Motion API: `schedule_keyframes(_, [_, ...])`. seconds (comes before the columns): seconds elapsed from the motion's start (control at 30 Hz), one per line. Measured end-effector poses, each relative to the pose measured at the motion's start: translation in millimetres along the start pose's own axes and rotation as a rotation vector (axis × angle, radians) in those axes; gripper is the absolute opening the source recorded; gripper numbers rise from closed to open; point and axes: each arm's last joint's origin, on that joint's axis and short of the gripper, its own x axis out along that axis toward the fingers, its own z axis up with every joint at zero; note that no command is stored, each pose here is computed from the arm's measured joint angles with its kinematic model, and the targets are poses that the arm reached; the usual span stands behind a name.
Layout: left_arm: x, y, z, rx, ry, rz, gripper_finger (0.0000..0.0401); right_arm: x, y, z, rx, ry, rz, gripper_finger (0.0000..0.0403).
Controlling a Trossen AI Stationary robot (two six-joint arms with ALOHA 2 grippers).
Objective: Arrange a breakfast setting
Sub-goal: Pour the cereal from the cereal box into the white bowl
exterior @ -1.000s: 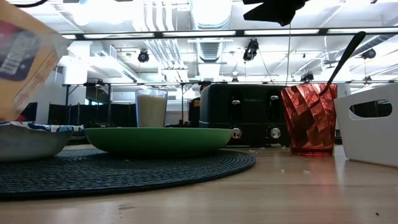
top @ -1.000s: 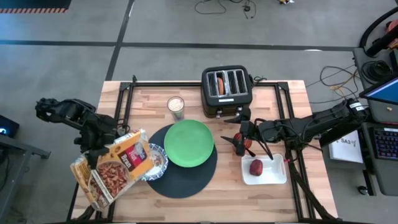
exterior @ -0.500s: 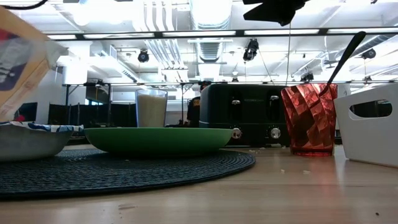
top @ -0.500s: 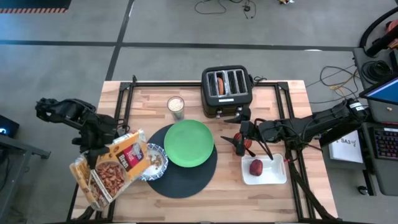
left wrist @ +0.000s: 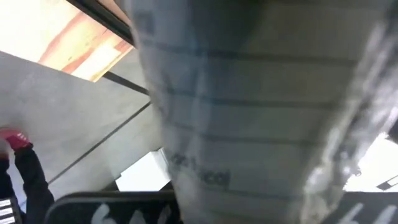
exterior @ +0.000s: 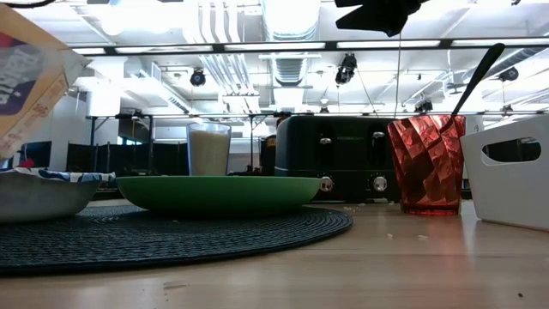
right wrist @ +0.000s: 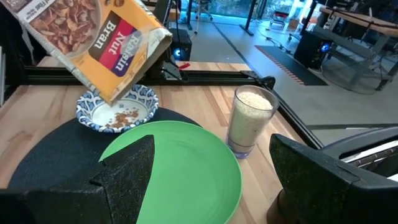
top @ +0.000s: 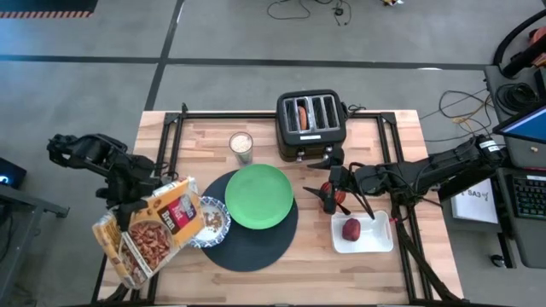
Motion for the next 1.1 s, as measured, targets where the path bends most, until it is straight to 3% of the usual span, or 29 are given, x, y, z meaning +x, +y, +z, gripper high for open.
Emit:
schedule_keyframes(0.7, [1.9, -0.1, 3.1, -0.003, -0.016, 0.000, 0.0002, 0.1, 0.1, -0.1, -0.009, 0.000, 0.000, 0.0309])
schedule_keyframes(1.03, [3.3, 1.5, 7.2, 0.004, -0.091, 0.018, 0.0002, 0.2, 0.0, -0.4, -0.004, 0.001, 0.000, 0.0309])
schedule_keyframes(1.1, [3.9, -1.1, 5.8, 0.020, -0.013, 0.001, 0.0002, 0.2, 0.0, -0.6, 0.000, 0.001, 0.000, 0.0309])
